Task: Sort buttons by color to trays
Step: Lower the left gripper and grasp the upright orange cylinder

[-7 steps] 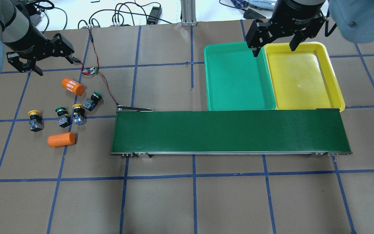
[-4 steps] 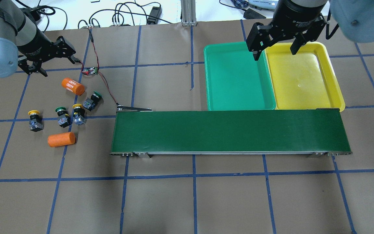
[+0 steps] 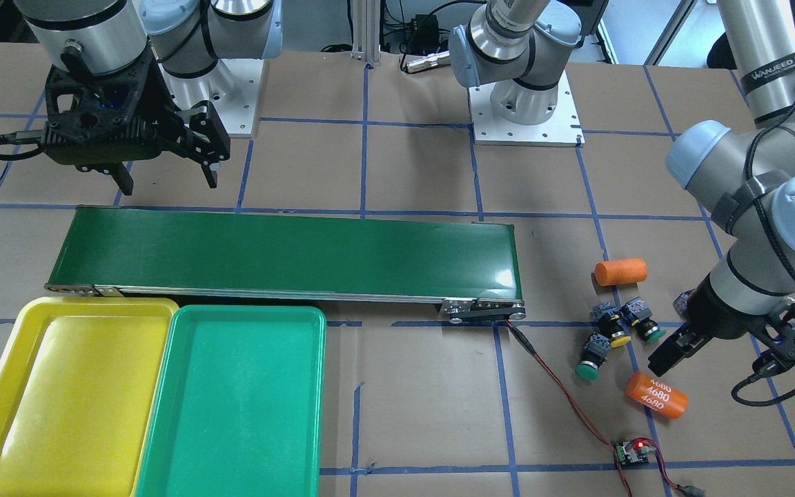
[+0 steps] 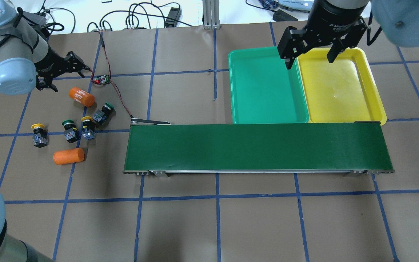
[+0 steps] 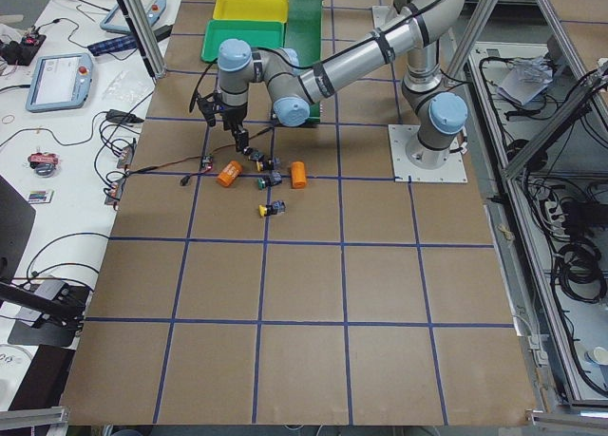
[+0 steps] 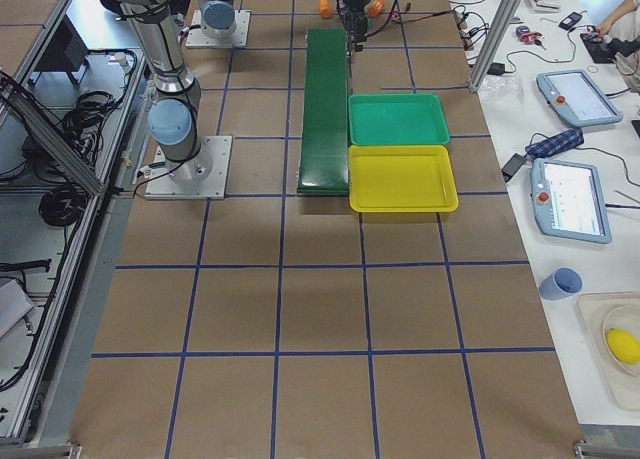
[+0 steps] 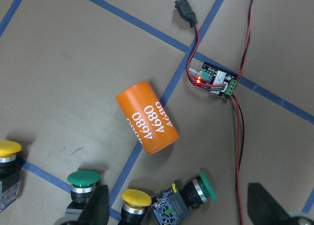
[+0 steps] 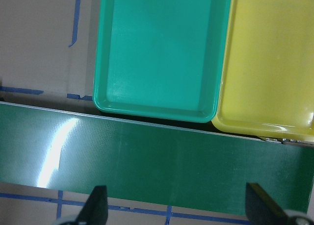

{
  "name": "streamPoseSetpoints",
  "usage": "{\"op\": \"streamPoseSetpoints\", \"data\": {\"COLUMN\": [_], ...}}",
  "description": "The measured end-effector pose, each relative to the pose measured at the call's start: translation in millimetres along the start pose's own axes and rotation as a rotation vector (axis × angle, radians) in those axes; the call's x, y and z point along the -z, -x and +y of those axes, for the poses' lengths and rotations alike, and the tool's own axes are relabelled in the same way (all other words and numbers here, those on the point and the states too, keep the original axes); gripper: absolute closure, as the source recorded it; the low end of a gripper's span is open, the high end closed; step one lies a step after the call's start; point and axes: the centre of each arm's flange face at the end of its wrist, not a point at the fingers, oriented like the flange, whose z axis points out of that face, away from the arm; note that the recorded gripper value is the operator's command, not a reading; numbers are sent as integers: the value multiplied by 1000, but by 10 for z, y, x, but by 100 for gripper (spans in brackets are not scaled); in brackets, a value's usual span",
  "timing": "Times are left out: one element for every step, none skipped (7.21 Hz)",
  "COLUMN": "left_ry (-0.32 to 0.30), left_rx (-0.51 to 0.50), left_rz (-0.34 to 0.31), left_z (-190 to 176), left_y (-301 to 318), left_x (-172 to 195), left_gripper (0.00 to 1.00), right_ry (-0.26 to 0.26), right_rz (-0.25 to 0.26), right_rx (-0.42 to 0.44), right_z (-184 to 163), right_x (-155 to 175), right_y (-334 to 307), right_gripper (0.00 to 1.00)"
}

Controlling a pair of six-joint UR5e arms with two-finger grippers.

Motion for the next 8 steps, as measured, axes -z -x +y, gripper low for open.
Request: {"op": "streamPoseSetpoints", "data": {"left_ry": [21,42,56,64,71,71,64,66], "left_rx": [5,4,3,3,3,7,15,20], "left_rz": [-6,-8,-9,-10,-11,-11,-8,-8], "left_z": [-51,-80,-107,-131,-149,-178,-216,-235], "left_y": [29,32,32,31,33,59,106,135], "left_x": [-183,-345,-482,-603,-711,-804,-902,-989], "left_gripper": [0,0,0,0,0,0,0,0], "right_ry": [4,8,9,9,9,8,8,6], "right_rz": [-1,-1,-1,-1,0,0,0,-1], "right_rx": [-1,0,-2,-3,-1,-1,0,0], "right_z": [6,21,37,47,59,70,74,74], "right_x": [-16,-32,-31,-29,-24,-15,-13,-10], "right_y": [-1,1,-2,-6,2,7,9,6], "right_gripper": [0,0,0,0,0,0,0,0]}}
